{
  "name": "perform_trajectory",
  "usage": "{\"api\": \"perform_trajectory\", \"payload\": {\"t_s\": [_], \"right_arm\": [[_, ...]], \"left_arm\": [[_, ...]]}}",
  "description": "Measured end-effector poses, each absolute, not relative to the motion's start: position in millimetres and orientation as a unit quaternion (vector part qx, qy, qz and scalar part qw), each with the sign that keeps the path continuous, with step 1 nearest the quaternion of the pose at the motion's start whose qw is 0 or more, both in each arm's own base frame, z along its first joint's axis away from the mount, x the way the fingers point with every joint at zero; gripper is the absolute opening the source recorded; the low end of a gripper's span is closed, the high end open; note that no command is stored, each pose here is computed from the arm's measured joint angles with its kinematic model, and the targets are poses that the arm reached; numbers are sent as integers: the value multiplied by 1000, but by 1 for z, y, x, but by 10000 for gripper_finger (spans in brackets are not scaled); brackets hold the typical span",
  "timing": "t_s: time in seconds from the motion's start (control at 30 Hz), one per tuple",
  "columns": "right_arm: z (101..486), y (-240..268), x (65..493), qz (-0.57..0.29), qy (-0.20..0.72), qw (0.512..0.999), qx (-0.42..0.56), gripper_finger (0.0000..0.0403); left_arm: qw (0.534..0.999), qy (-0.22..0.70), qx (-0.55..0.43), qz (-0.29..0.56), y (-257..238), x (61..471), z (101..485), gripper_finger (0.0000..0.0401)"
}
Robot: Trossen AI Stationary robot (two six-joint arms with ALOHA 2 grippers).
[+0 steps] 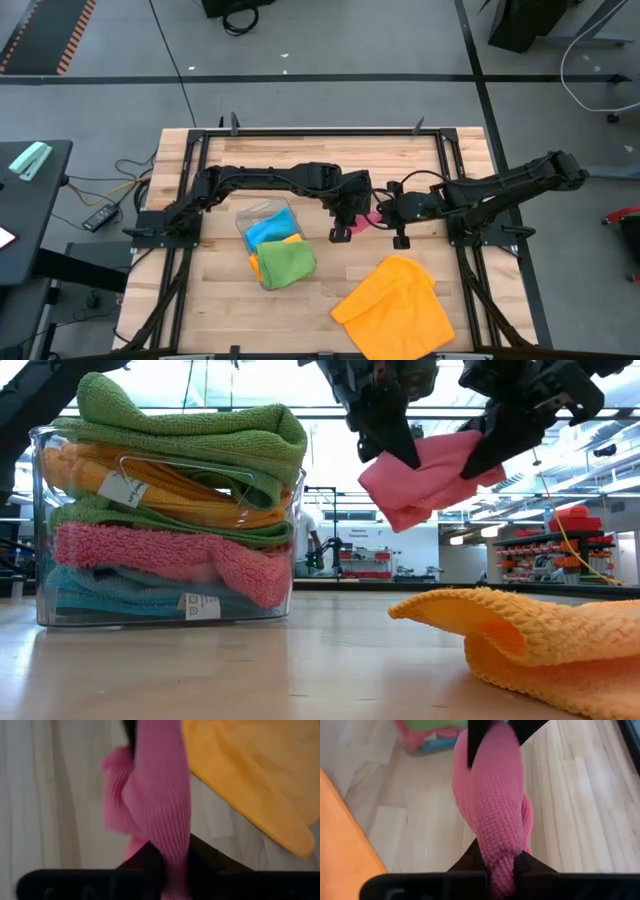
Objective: Fold microfiber towels
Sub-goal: Put the pink towel into the transparent bin
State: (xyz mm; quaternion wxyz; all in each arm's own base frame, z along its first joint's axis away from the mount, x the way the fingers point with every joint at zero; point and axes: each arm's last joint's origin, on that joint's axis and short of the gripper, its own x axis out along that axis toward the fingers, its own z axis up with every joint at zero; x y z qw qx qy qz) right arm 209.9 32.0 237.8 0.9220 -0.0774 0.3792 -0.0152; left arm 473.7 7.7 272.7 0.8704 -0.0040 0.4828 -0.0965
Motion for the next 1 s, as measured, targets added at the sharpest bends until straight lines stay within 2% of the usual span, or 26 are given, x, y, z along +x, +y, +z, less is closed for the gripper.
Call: {"api": "perform_trajectory", "payload": {"t_s": [0.1, 0.37, 0.53, 0.73, 1.0], "right_arm": [[240, 32, 208, -18, 396, 915, -75, 15], [251, 26, 206, -27, 421, 904, -59, 15], [251, 26, 206, -26, 421, 905, -43, 15], [251, 26, 206, -36, 421, 906, -23, 15], [251, 26, 206, -48, 417, 908, 5, 16]], "left_arm": [[867, 491, -29, -78, 14, 471, 274, 111], [870, 485, -44, -69, 15, 470, 279, 259], [883, 460, -74, -54, 14, 475, 282, 325], [896, 427, -119, -37, 15, 486, 279, 349], [893, 428, -136, -30, 14, 501, 254, 329]]}}
